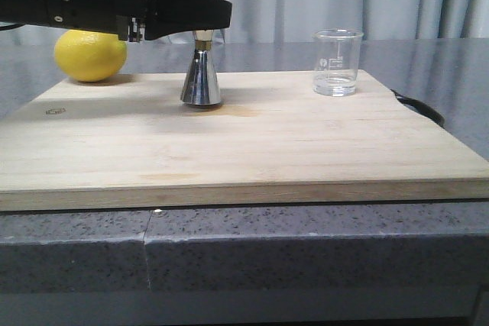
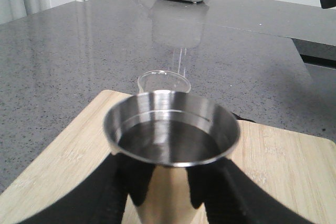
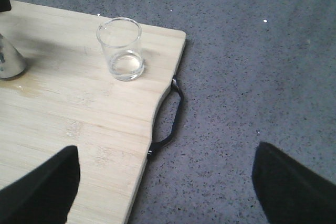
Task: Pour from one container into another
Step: 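Lower the jigger onto the board with the left gripper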
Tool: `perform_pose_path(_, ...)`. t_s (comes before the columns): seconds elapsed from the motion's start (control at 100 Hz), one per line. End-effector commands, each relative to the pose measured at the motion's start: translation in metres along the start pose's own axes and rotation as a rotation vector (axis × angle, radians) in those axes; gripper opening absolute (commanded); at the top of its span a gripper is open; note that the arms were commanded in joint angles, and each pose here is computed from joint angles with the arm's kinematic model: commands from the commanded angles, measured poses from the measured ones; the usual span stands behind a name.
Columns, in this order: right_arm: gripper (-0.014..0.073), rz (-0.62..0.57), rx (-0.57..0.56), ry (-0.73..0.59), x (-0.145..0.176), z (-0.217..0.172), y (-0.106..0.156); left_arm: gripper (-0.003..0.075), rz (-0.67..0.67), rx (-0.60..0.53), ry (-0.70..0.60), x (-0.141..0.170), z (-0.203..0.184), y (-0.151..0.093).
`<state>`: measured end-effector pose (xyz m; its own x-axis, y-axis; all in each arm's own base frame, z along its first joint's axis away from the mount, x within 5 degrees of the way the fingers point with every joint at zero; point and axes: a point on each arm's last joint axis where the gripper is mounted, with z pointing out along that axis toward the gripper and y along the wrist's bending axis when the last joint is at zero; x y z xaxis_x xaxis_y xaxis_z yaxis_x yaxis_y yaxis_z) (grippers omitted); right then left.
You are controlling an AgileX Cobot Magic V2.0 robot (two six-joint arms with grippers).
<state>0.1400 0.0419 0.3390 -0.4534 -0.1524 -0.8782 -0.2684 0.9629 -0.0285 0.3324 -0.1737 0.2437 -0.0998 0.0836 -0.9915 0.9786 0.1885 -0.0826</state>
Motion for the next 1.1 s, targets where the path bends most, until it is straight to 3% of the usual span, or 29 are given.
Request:
perform_pose_path(0.0, 0.0605, -0.021, 0.009, -0.099, -0.0133, -0.006, -0.0014, 0.0238, 0.039, 0.049, -0.156, -0.035, -0.0013, -0.0107)
perform_pose_path(1.09, 0.0605, -0.025, 0.01, -0.107, -0.014, -0.006, -0.0015, 0.0244, 0.047, 0.085, -0.094, -0.0264, 0.0001, -0.0124)
